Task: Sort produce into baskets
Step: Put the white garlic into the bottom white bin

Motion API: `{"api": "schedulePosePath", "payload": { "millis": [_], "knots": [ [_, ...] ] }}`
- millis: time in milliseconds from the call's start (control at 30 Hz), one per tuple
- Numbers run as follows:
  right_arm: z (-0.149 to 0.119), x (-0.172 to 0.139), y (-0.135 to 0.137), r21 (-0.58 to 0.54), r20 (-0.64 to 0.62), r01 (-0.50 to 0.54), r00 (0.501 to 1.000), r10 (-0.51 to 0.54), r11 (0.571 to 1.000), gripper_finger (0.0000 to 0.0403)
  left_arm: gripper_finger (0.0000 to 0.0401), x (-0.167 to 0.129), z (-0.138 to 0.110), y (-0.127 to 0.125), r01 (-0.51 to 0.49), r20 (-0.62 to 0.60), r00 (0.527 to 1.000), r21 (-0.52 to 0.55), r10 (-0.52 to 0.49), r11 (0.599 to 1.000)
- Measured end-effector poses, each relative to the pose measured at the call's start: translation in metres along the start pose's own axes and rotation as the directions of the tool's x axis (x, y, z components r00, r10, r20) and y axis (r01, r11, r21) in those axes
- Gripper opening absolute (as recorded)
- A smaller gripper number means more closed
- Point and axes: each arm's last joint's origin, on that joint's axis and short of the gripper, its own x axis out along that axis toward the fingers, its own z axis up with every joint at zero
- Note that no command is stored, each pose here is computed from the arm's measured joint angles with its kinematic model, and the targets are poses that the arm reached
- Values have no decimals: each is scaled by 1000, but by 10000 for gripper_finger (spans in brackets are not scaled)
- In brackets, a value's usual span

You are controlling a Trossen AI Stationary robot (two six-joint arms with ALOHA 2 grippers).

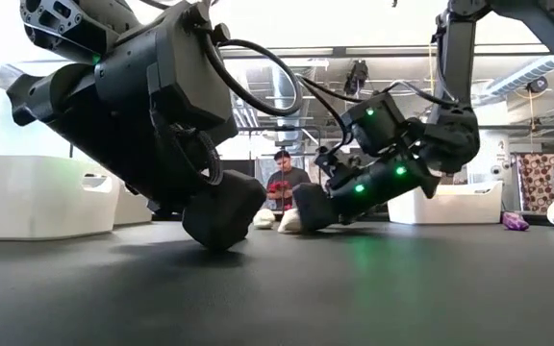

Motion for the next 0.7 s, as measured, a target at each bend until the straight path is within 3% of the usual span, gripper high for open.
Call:
{"api": "schedulePosePath", "payload": {
  "millis": [300,600,700],
  "knots": [
    [-4,-9,25,22,2,-99,995,99,995,325,245,-4,6,12,-38,-26,999,47,39,998],
    [-3,-29,59,67,39,-242,970,240,968,325,245,1,9,15,-48,-35,998,27,49,998],
    [6,-35,61,9,49,-269,962,268,963,325,245,1,9,14,-39,-51,998,23,40,999]
  ]
}}
